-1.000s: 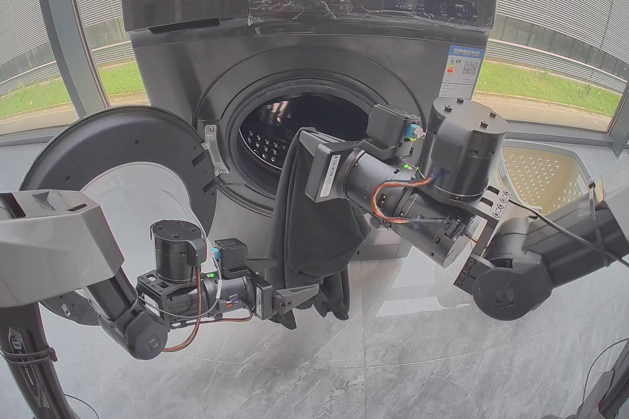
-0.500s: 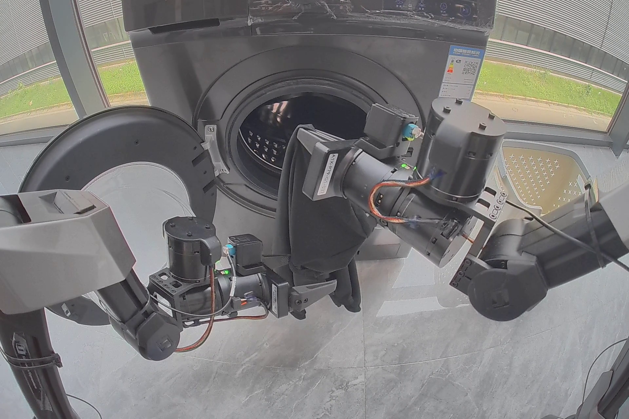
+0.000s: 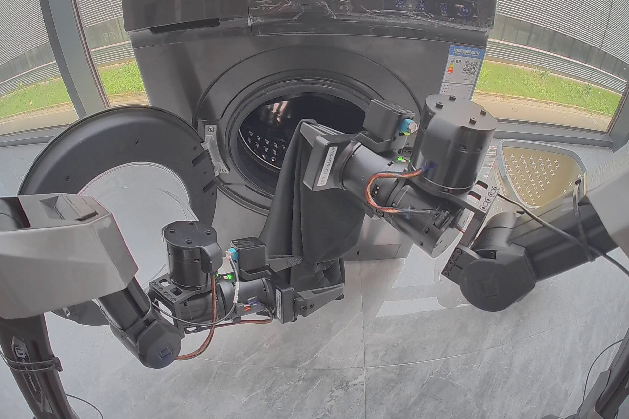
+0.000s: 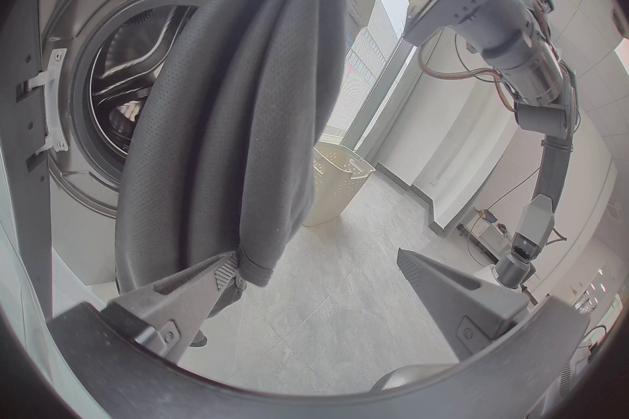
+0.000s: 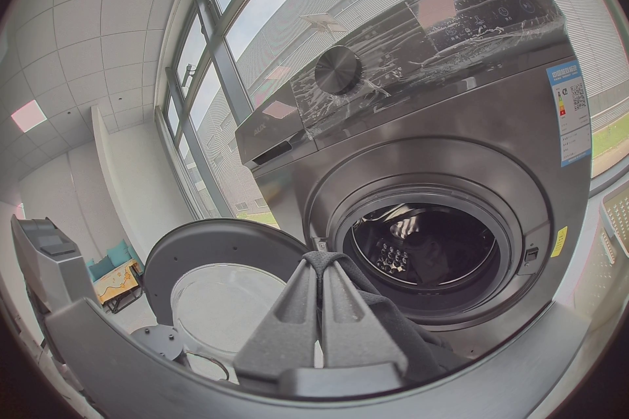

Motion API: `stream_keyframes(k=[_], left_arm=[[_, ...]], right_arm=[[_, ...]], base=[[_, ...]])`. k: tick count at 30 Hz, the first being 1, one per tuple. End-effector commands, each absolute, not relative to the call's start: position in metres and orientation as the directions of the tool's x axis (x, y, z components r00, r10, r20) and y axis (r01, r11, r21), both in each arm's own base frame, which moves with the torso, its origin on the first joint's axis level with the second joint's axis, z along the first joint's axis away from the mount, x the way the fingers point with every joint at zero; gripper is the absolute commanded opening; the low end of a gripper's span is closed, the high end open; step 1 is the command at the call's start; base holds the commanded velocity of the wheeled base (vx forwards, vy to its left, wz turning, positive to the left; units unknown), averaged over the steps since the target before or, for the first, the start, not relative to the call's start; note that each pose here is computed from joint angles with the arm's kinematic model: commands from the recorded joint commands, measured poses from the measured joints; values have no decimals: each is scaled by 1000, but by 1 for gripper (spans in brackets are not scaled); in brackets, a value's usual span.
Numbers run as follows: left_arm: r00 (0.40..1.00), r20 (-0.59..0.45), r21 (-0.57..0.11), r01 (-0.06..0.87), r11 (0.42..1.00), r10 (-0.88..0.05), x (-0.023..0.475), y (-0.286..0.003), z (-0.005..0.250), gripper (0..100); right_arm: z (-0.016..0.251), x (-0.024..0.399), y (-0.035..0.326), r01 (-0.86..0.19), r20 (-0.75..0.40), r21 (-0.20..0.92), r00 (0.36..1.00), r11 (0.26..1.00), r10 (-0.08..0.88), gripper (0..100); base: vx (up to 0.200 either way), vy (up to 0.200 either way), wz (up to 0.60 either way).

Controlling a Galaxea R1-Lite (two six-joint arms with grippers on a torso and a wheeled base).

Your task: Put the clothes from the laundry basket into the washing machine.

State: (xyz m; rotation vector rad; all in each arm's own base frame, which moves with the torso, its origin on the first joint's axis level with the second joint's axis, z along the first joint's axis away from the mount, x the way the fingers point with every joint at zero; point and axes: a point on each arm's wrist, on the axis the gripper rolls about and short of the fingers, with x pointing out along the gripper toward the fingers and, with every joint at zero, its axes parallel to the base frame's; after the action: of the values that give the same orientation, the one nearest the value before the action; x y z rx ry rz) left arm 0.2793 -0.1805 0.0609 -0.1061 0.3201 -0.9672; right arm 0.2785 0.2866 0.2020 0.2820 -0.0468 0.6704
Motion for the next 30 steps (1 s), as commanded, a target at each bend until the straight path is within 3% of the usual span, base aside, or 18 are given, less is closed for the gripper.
stream_keyframes(k=[1,10,15,30], left_arm=[[517,-214,-228,799,557,-829,276,-183,62,100],[544,-196,-216,788,577,-816,289,-186,55,100],[590,-197,-201,758,621,-783,298,-184,48,100],[621,-189,-196,735,649,-761,308,-174,48,100]], right_arm=[[197,284,290,-615,126,243,787,750,605,0],[196,279,293,-610,124,245,791,753,600,0],[198,278,293,-599,126,247,799,762,587,0],[197,279,294,-598,128,247,800,763,586,0]], base=[[0,0,0],[0,0,0],[0,0,0],[0,0,0]])
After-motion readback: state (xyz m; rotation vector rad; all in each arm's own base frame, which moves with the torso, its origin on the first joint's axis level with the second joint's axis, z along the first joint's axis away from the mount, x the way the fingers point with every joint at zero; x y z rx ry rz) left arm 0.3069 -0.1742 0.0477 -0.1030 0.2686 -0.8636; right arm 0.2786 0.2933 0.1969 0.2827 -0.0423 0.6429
